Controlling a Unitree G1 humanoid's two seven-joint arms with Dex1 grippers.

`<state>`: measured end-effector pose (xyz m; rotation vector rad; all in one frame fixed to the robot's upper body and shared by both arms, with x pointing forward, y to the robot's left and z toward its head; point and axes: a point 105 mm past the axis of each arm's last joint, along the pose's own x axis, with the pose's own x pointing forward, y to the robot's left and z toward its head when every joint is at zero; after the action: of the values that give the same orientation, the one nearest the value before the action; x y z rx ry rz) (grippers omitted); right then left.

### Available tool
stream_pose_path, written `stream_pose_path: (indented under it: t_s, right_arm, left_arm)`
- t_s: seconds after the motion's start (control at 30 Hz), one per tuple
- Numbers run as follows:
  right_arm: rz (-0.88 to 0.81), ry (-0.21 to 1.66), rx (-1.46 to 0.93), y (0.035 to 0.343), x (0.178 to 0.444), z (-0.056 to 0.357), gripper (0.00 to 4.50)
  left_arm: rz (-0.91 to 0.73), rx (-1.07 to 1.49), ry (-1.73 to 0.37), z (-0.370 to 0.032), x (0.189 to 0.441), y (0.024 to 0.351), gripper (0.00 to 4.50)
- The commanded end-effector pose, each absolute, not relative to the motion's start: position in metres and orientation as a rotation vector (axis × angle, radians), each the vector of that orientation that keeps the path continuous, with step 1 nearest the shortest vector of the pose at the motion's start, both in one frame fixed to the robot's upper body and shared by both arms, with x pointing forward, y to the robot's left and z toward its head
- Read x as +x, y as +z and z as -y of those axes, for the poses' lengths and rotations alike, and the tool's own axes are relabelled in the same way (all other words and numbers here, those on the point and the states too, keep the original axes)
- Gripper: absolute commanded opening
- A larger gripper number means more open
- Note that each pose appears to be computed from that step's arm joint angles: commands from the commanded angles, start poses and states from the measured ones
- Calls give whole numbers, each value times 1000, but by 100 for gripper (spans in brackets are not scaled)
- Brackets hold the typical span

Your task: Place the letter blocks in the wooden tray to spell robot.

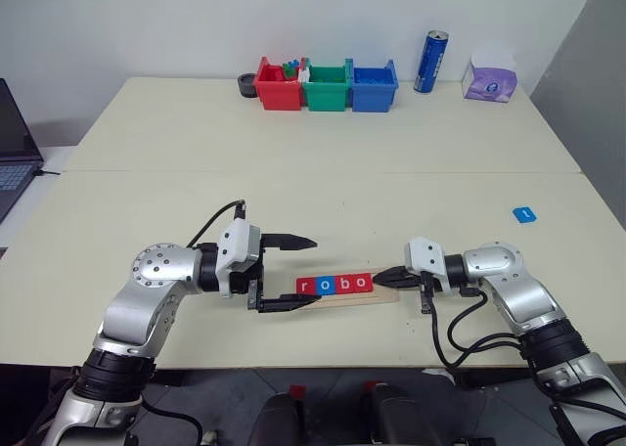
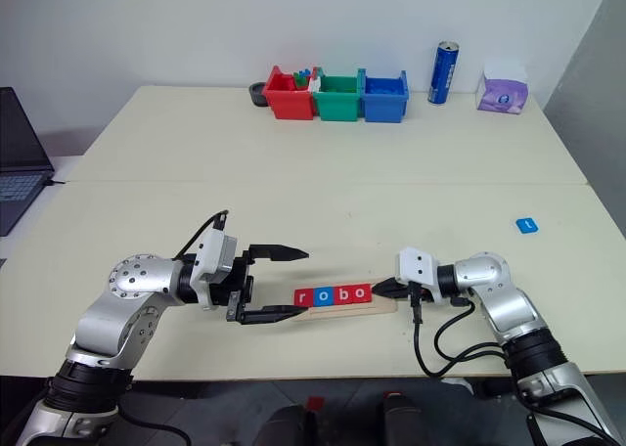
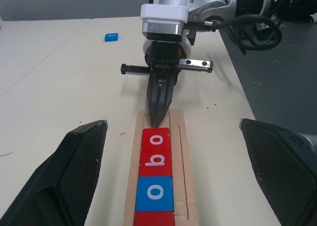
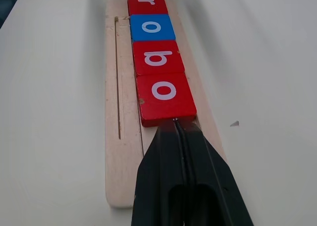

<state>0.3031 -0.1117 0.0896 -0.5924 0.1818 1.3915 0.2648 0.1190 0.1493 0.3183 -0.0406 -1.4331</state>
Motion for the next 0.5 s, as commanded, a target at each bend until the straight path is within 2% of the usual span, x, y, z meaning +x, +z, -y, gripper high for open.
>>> stream_pose_path:
  t_s: [0.03,0.2,0.23,0.3,0.5]
  right_arm:
    - [-118,1371,-604,122,297,123,4]
    - [-135,1295,-510,153,282,134,4]
    - [-142,1249,-460,158,282,138,19]
    - [-153,1147,-361,166,285,150,62]
    - [-120,821,-301,168,294,183,267]
  left_arm:
    - [79,337,-1447,-116,261,156,450]
    - [90,323,-1449,-114,258,157,450]
    - [95,320,-1451,-112,259,158,450]
    - [109,317,-1456,-107,259,159,450]
    - [174,287,-1462,-87,265,167,450]
